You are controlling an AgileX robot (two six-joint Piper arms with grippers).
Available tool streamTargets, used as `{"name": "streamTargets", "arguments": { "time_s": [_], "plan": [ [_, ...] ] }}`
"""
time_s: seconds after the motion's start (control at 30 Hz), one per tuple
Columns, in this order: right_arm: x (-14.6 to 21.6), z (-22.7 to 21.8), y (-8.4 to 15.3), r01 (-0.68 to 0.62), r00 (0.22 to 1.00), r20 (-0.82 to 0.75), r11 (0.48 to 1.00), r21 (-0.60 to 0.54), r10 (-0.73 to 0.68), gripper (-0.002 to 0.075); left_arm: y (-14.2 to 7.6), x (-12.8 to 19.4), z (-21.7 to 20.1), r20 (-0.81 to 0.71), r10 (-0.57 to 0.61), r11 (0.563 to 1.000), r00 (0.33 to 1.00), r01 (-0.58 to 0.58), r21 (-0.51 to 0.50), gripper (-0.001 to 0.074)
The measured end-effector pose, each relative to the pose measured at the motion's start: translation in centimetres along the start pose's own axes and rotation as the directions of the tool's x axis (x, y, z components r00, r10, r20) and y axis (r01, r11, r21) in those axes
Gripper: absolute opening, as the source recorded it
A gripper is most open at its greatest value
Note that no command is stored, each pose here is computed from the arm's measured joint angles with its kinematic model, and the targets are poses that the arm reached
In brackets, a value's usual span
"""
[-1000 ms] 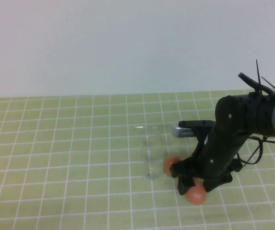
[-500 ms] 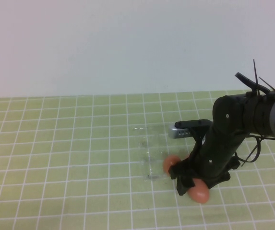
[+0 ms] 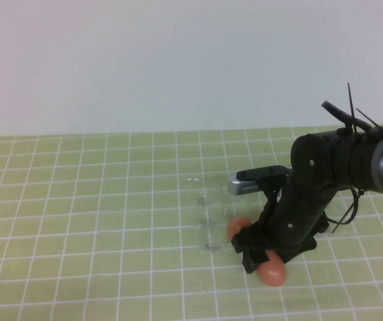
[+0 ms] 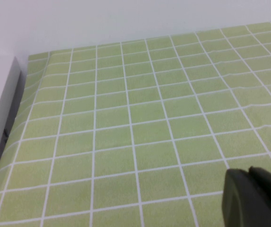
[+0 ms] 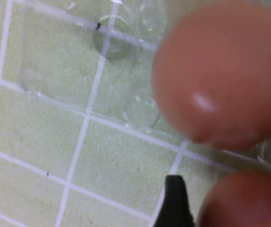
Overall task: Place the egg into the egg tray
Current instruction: Pick up the egg
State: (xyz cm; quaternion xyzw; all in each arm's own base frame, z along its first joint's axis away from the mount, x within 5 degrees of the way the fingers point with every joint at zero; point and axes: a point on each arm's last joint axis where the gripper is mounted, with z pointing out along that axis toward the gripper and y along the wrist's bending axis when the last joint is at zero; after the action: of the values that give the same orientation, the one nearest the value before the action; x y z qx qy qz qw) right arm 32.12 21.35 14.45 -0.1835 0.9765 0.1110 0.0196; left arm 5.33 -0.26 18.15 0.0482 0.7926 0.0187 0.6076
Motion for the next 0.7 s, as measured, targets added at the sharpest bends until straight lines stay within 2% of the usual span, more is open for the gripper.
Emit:
{"name": "streamTargets", "arguments": {
  "time_s": [0.17, 0.4, 0.7],
  "plan": [
    [-0.05, -0.03, 0.01, 0.0, 1.0, 0.003, 1.0, 0.0, 0.0, 0.05, 0.0, 0.0, 0.0, 0.0, 0.0, 1.0, 1.0, 0.0, 0.0, -0.0002],
    [-0.1, -0.02, 0.01, 0.027, 1.0, 0.004, 1.0, 0.001, -0.027, 0.0387, 0.0, 0.0, 0.0, 0.0, 0.0, 1.0, 1.0, 0.0, 0.0, -0.0002],
    [0.05, -0.06, 0.02, 0.072, 0.997, -0.016, 0.997, -0.001, -0.072, 0.0358, 0.0, 0.0, 0.0, 0.0, 0.0, 1.0, 1.0, 0.0, 0.0, -0.0002]
  ]
}}
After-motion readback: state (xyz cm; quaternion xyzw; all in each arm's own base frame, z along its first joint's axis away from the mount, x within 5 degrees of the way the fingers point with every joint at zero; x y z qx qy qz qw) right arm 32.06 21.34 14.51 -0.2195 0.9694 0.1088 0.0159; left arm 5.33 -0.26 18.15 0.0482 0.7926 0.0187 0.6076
